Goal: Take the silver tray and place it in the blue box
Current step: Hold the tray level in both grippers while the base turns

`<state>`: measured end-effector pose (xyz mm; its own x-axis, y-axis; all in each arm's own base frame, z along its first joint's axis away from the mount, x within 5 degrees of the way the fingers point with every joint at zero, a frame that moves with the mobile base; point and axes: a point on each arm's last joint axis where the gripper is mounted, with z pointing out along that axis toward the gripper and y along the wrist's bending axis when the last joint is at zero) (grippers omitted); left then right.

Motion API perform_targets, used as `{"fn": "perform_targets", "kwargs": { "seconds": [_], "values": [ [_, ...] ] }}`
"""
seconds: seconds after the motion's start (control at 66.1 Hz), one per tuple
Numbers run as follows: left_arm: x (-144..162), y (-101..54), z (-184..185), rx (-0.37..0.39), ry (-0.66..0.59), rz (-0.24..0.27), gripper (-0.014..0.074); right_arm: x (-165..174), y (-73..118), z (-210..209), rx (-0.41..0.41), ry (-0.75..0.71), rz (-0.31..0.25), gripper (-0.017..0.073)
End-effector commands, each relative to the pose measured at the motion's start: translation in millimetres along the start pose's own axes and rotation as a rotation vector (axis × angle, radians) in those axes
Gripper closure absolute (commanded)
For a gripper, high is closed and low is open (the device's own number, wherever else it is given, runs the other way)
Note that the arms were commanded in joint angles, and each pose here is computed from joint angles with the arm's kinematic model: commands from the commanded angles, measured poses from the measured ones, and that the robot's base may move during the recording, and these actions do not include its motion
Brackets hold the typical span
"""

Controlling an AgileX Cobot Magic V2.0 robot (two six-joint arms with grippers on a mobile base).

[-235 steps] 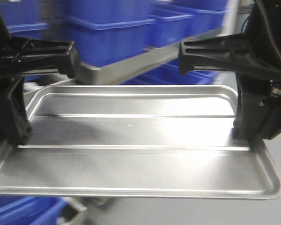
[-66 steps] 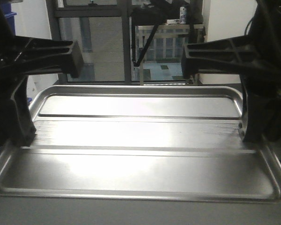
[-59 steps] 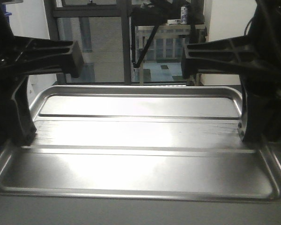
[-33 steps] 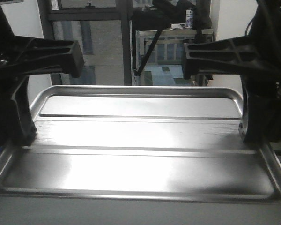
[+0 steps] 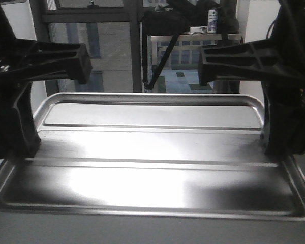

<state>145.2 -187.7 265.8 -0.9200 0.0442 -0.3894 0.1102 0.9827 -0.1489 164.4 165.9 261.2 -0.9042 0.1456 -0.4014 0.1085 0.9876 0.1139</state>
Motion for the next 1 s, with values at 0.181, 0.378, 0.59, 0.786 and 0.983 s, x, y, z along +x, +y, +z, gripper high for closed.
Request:
{"fn": "perform_targets", "kwargs": {
  "seconds": [0.181,0.378,0.59,0.786,0.983],
  "values": [
    [-5.5,-0.9,-12.5,0.028,-0.051,0.010,0.0697,-8.4,-0.9,-12.6,-0.021,-0.060,-0.002,0.0510],
    [-5.3,-0.9,-12.5,0.028,-0.050,0.009,0.0697,-8.4,-0.9,-12.6,-0.021,-0.060,-0.002,0.0510],
    [-5.3,-0.9,-12.5,0.028,-0.050,0.009,0.0697,-8.4,-1.0,-12.6,-0.020,-0.060,-0.002,0.0510],
    [-5.3,-0.9,-12.5,0.028,-0.050,0.009,0.0697,-8.4,-1.0,-12.6,-0.020,-0.060,-0.002,0.0510],
    [-5.3,-0.9,-12.5,0.028,-0.050,0.009,0.0697,-8.4,-1.0,-12.6,-0.020,-0.060,-0.002,0.0510]
  ]
}}
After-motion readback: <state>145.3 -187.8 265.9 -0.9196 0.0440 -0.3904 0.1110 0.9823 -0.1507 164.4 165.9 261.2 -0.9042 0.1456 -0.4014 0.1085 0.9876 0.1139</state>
